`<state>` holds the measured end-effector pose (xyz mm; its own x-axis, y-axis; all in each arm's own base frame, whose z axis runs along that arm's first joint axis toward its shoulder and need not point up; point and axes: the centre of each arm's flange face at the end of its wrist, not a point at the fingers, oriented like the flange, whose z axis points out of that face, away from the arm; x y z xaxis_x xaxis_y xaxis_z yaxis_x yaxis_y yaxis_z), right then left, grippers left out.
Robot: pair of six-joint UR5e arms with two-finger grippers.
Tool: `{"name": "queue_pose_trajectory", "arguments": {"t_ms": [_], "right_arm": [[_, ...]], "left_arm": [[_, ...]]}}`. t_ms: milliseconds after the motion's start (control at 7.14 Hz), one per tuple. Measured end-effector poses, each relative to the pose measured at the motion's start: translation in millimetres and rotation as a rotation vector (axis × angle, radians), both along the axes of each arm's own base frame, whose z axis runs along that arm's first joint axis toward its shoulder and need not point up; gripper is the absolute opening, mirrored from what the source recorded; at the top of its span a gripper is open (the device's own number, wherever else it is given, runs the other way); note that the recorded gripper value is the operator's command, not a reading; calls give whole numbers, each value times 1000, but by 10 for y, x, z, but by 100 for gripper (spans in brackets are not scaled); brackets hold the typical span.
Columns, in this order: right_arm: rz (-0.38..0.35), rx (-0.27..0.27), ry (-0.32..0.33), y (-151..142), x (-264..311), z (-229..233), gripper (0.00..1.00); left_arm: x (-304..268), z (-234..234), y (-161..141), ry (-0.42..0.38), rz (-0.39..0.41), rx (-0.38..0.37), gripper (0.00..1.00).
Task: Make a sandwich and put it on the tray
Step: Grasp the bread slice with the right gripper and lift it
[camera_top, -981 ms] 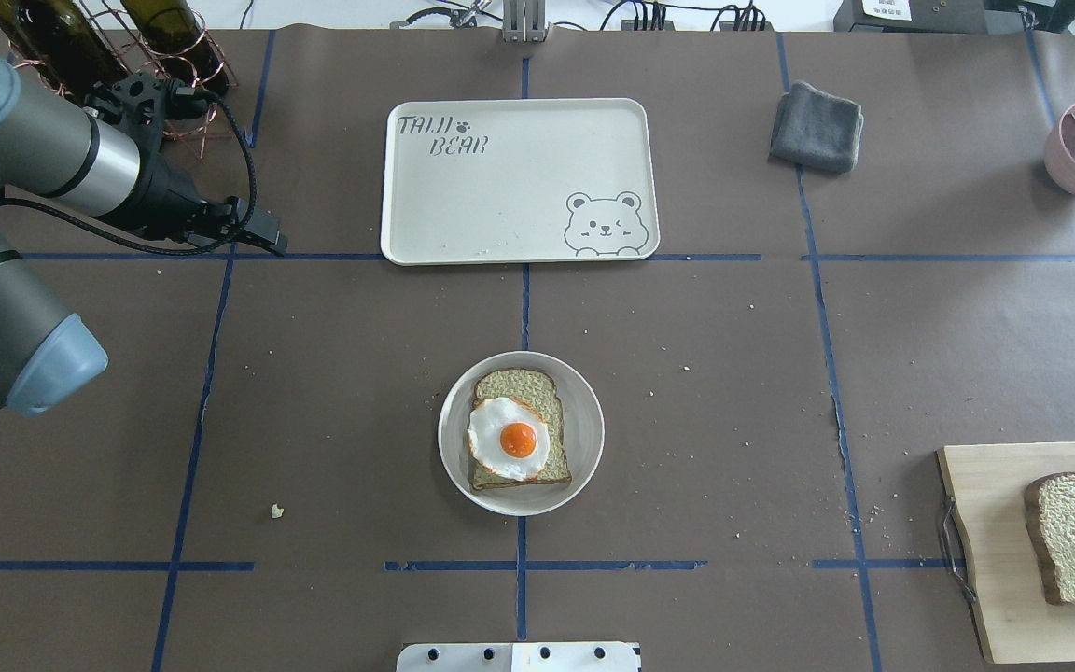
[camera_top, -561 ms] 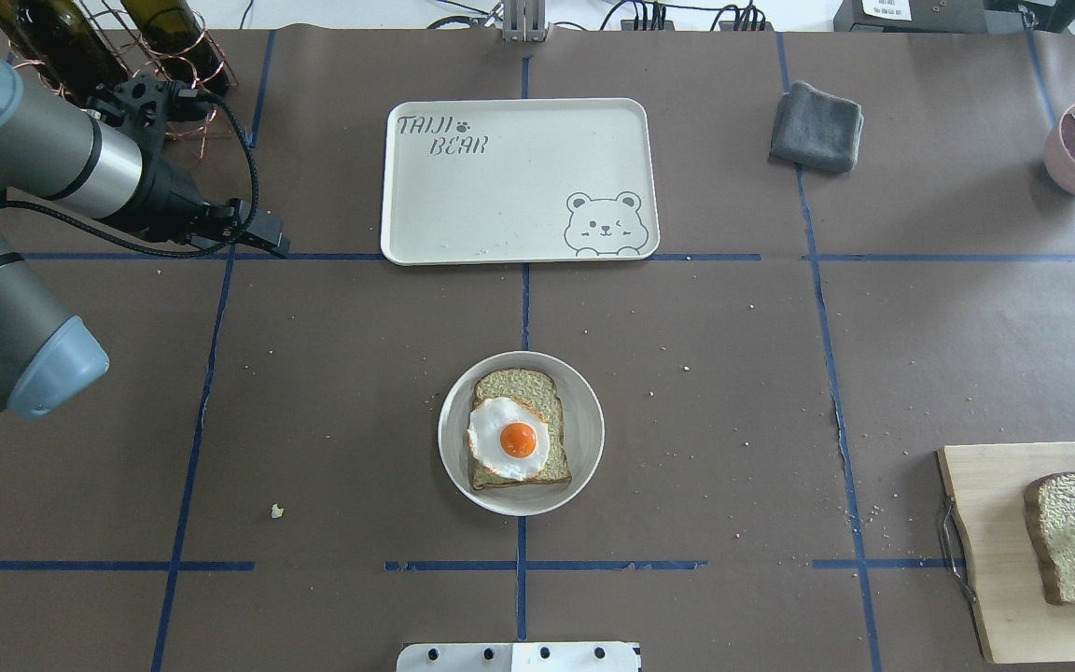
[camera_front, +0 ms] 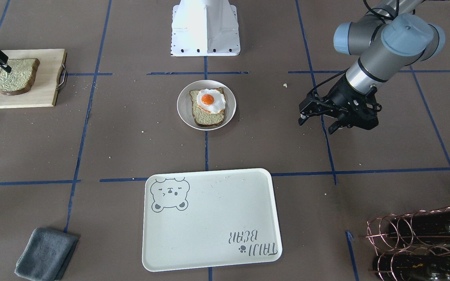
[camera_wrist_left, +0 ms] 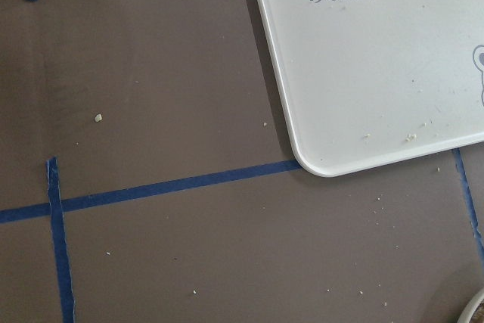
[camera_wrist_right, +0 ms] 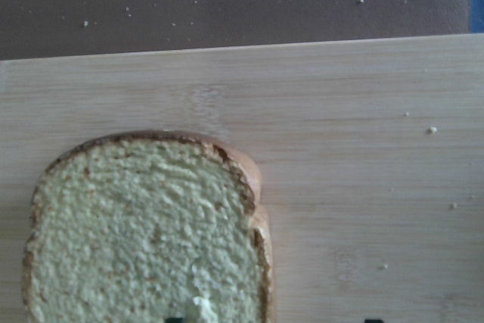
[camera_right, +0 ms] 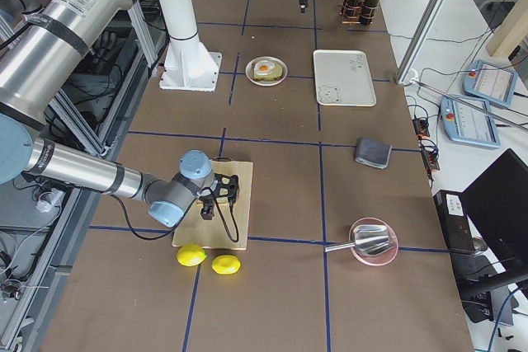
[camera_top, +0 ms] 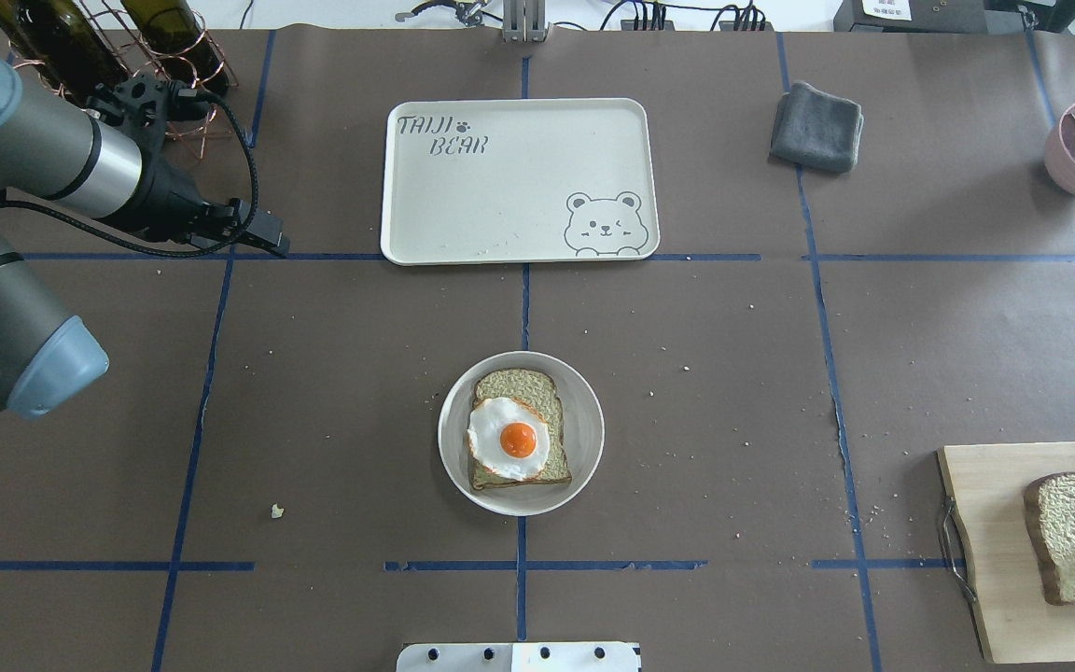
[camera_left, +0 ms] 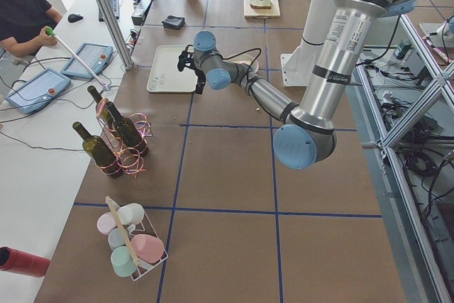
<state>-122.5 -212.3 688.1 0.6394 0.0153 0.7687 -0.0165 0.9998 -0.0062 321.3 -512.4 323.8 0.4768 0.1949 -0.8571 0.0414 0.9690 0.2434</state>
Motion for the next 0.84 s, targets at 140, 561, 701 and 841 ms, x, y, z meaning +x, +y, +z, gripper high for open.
{"name": "queue_pose_trajectory", "arguments": {"t_ms": [140,561,701,841], "right_arm": [[-6,1,-1,3,-18,-3,52],[-18,5,-5,2,-63,-13,49],[-19,4,-4,4,-65,-9,25],[-20,3,-3,6,-65,-7,0]], "left_arm": [[0,0,-1,0,0,0,100],[0,0,-5,-1,1,2,100],[-4,-4,-5,0,0,3,100],[-8,-6,-2,0,0,4,100]]}}
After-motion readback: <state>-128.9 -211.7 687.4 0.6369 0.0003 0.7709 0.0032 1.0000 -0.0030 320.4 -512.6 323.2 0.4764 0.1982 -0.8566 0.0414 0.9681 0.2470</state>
